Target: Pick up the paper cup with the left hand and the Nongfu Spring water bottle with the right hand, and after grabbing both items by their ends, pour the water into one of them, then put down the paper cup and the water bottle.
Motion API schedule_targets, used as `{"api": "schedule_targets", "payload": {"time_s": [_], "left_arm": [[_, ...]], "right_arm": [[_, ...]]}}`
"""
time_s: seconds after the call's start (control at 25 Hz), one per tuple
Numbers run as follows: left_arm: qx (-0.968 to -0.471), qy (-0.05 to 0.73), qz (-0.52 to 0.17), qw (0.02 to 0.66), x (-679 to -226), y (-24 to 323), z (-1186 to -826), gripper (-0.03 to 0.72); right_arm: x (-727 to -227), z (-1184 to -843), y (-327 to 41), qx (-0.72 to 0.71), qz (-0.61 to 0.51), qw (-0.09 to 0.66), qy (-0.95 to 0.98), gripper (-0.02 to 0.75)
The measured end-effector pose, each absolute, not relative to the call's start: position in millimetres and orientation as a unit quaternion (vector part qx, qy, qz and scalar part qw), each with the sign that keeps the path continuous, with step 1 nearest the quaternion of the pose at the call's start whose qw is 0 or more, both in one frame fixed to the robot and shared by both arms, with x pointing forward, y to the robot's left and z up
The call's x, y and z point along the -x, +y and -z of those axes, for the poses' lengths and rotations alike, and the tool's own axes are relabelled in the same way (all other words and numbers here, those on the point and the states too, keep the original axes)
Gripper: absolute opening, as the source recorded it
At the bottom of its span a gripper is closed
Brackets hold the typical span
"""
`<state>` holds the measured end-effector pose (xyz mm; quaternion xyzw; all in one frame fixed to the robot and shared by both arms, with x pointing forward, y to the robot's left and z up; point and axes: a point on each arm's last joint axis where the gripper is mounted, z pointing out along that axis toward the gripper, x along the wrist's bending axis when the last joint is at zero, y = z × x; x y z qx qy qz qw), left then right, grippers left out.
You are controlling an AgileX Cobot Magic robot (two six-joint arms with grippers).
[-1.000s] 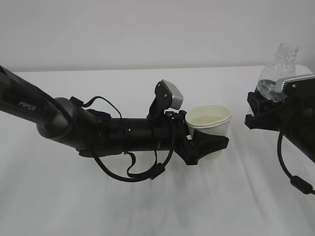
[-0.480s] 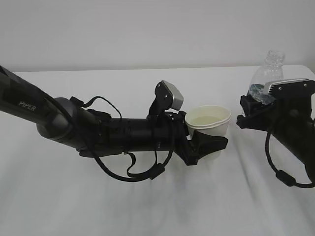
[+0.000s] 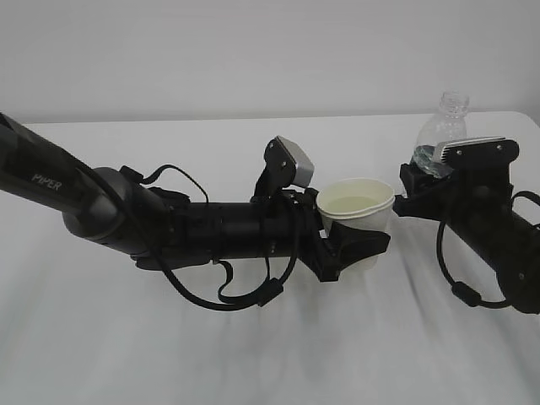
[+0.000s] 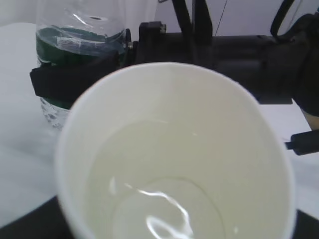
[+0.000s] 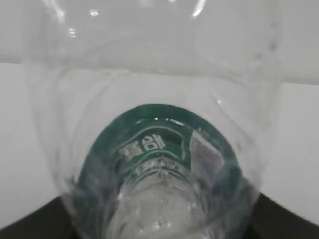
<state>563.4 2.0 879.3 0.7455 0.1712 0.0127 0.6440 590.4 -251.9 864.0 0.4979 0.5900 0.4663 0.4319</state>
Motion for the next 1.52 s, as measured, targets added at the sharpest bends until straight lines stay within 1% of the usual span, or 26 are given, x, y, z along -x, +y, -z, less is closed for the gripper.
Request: {"api": "schedule_targets", "payload": {"time_s": [0.16,0.4,0.96,1.2,1.52], "left_arm": [[-0.745,0.171,-0.013,0.644,-563,2,-879,0.46],[-0.745,0.171,-0.014,0.644,-564,2,-879,0.46],[-0.745,0.171,-0.014,0.644,-564,2,-879,0.46],[-0.745,0.171,-0.014,0.644,-564,2,-879,0.46],[-0.745,0.171,-0.014,0.644,-564,2,-879,0.46]], "right_arm": [[-596,-862,-251,-0.497,-0.468,0.434,0.588,0.405],[-599,-847,-250,-0.501,-0.461,0.425,0.596,0.405],[-599,-836,-250,-0.507,-0.463,0.416,0.596,0.407],[-599,-836,-249,-0.505,-0.465,0.415,0.597,0.475],[-599,-836,-249,-0.505,-0.465,0.415,0.597,0.531]]}}
